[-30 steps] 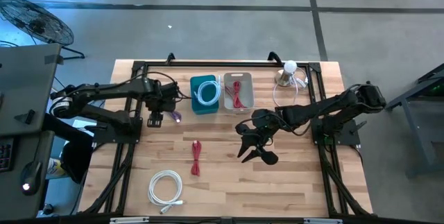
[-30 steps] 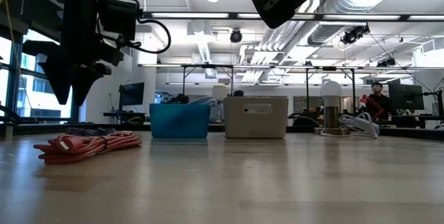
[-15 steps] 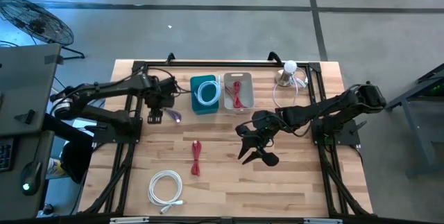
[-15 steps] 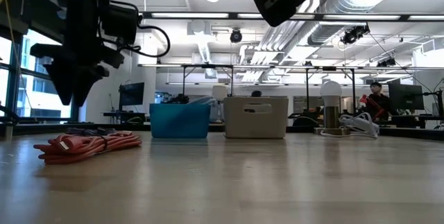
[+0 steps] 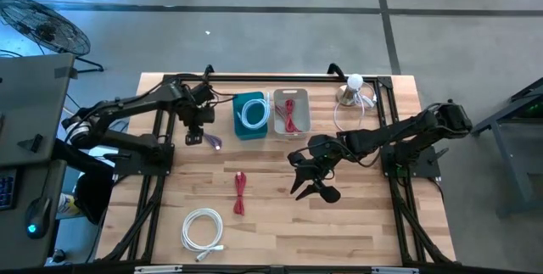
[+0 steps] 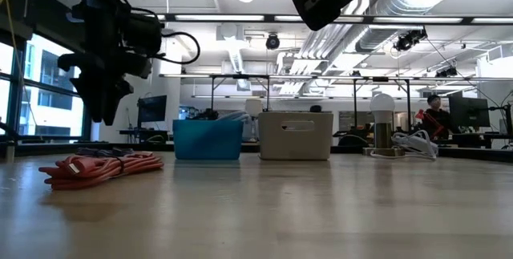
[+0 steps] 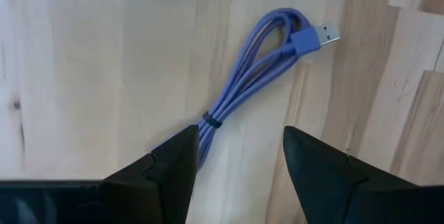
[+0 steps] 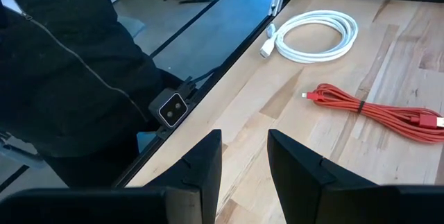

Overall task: Pick & Place USB Port
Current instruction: Put the purple charger cable into the gray bin

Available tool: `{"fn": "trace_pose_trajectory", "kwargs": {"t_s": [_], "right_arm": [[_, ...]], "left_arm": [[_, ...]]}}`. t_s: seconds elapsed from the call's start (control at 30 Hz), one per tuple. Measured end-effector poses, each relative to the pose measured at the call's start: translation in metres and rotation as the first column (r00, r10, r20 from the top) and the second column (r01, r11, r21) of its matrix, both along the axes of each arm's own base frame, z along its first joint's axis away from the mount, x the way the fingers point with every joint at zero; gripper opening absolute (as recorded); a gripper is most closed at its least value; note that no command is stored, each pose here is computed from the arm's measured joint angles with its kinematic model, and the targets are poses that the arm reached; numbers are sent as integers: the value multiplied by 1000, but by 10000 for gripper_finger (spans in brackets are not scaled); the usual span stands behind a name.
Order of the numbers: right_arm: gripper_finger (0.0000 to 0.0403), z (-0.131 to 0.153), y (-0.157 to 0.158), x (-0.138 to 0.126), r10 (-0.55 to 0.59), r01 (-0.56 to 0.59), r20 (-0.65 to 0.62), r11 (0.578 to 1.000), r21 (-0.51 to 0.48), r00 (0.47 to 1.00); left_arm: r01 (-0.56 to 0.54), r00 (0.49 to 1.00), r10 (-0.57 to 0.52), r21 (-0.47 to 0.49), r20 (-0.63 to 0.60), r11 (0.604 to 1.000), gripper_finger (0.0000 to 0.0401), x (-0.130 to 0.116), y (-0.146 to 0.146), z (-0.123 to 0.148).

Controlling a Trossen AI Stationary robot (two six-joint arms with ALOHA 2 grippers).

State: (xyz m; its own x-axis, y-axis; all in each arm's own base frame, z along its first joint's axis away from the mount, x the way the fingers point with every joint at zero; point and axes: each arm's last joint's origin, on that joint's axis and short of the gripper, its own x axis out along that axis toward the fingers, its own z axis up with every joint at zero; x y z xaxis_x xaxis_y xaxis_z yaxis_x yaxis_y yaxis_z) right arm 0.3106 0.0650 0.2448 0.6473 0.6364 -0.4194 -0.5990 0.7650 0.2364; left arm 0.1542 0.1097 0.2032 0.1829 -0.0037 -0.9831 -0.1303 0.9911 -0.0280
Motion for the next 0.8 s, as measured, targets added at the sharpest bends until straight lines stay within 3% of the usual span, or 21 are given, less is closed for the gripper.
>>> {"fn": "trace_pose_trajectory", "kwargs": {"t_s": [0.53, 0.7, 0.8], "right_arm": [[110, -1, 0, 0, -3, 3, -7, 1000, -1, 1000], [110, -1, 0, 0, -3, 3, -8, 1000, 0, 1000], [110, -1, 0, 0, -4, 4, -13, 1000, -1, 1000]], "left_arm": [[4, 994, -13, -89, -104, 996, 207, 11, 8, -26], [41, 999, -41, -24, -19, 999, 207, 21, 14, -28], [128, 992, -128, 12, 10, 992, 207, 27, 12, -29]]}}
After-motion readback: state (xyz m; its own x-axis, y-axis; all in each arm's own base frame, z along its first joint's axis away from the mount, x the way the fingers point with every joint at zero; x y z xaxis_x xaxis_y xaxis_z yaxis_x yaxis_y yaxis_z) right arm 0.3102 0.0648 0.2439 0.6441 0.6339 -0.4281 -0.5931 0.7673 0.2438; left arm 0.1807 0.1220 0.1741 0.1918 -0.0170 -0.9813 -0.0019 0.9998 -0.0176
